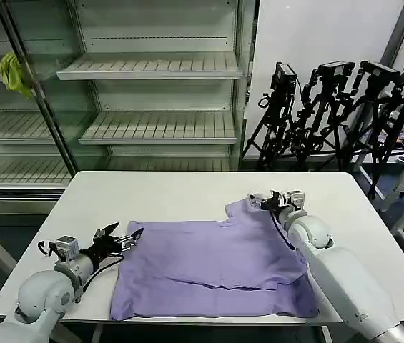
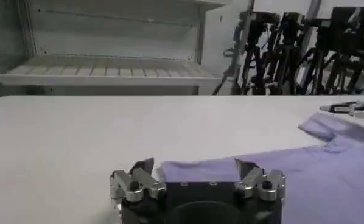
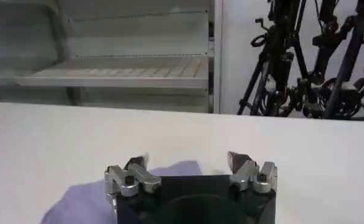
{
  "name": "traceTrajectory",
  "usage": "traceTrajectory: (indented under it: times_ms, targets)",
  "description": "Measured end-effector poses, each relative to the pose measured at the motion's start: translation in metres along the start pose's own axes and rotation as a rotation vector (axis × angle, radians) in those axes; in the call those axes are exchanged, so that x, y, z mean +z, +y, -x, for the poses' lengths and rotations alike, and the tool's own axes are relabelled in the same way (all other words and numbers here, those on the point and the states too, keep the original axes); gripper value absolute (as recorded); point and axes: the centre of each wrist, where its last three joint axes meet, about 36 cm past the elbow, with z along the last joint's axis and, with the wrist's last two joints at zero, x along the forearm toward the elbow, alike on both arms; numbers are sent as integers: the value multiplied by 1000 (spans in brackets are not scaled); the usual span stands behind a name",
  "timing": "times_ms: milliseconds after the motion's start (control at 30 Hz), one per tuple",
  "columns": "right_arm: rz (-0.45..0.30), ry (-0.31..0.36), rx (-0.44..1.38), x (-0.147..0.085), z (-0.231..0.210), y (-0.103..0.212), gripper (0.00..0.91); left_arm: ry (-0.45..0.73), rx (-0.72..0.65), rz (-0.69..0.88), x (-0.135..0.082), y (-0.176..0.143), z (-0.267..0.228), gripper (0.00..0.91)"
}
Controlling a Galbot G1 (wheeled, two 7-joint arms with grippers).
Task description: Fold and organize the clothes.
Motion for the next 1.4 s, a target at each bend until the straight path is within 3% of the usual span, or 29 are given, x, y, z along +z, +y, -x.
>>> traceTrajectory:
  times_ms: [200,700,967,1033,1167,1400]
  targets:
    - [-5,6,0,8,1,4,907,8,13,4,5,0,7,867]
    - [-19,6,13,24,-3,7,907,5,10,16,13,8,27,887]
    - [-23,6,8,27,-3,11,816,12,-9,25,14,17,36,867]
    - [-24,5,7,27,-2,12,796,16,-10,25,15,18,37,725]
    - [-26,3,3,27,-1,13,756,18,-14,27,18,19,38,615]
    - [-30,-2,0,24,2,12,605,20,-20,33,21,19,38,443]
